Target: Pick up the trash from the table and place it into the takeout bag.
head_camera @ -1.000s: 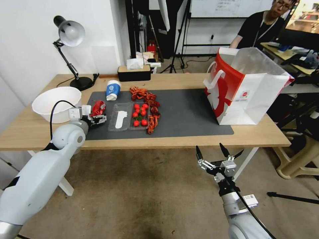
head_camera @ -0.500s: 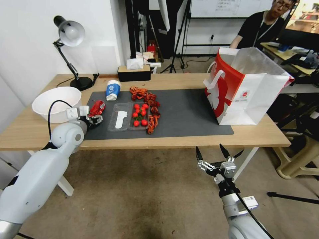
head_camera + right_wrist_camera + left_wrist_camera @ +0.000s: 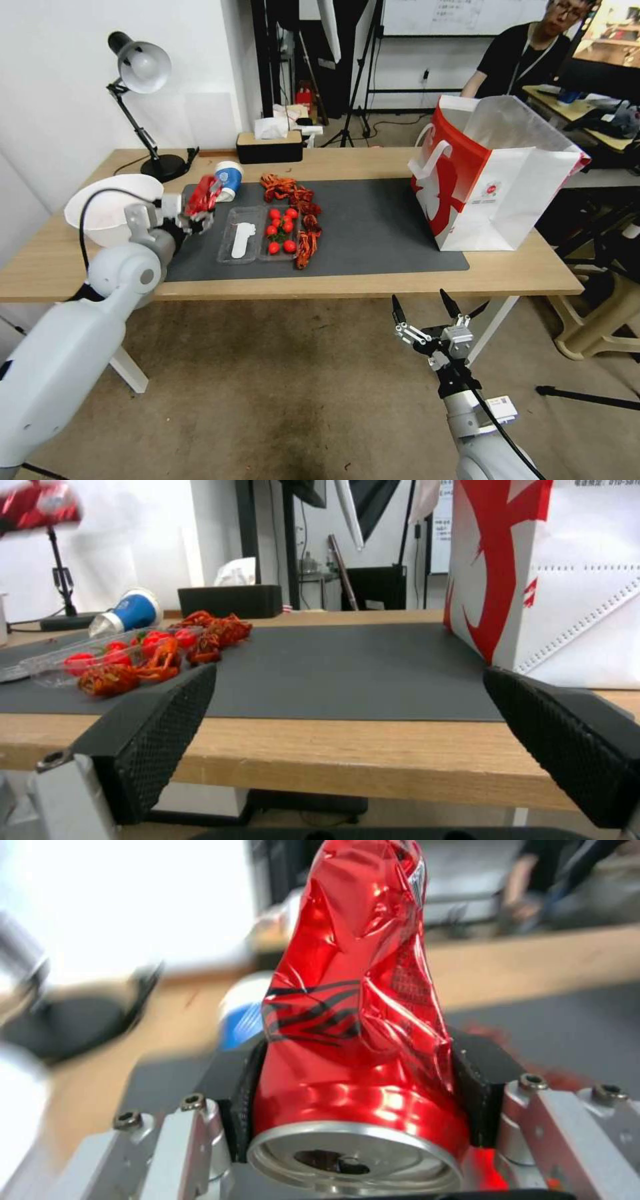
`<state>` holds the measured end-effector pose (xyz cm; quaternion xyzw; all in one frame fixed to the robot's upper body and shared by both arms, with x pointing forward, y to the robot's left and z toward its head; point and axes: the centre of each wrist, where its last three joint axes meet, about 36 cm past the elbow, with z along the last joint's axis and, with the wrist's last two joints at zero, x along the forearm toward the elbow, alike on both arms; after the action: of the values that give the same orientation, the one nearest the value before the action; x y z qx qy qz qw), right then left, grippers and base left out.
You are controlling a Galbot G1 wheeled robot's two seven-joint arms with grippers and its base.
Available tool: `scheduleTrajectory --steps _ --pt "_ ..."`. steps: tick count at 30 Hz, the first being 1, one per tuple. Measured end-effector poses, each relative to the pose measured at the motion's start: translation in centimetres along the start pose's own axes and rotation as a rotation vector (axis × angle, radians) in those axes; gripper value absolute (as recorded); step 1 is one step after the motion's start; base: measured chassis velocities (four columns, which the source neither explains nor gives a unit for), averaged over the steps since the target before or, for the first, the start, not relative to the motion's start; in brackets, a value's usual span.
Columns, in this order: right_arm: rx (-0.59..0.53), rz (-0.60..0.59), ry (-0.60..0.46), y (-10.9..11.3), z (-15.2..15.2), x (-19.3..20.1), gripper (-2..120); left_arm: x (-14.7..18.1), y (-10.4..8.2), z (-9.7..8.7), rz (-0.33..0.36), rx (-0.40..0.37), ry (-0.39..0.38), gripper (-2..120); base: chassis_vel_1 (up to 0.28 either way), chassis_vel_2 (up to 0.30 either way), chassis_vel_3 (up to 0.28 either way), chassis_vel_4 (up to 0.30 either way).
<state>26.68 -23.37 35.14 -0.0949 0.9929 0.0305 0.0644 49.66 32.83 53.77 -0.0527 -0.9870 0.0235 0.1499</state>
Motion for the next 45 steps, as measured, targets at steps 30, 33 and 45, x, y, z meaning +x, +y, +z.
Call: scheduleTrajectory --steps 30,33,45 --pt "0.002 0.043 0.028 0.6 1.5 0.7 100 -12.8 -33.8 -16.5 0.723 -0.314 -0.355 54 0.000 0.000 0.000 0.000" --pt "-0.001 0.047 0.027 0.7 1.8 0.8 100 -13.8 -37.7 -16.7 0.735 -0.396 -0.342 54 0.000 0.000 0.000 0.000" --pt "0.010 0.052 0.023 0.2 1.7 1.1 100 -14.0 -41.7 -16.2 0.756 -0.538 -0.358 59 0.000 0.000 0.000 0.000"
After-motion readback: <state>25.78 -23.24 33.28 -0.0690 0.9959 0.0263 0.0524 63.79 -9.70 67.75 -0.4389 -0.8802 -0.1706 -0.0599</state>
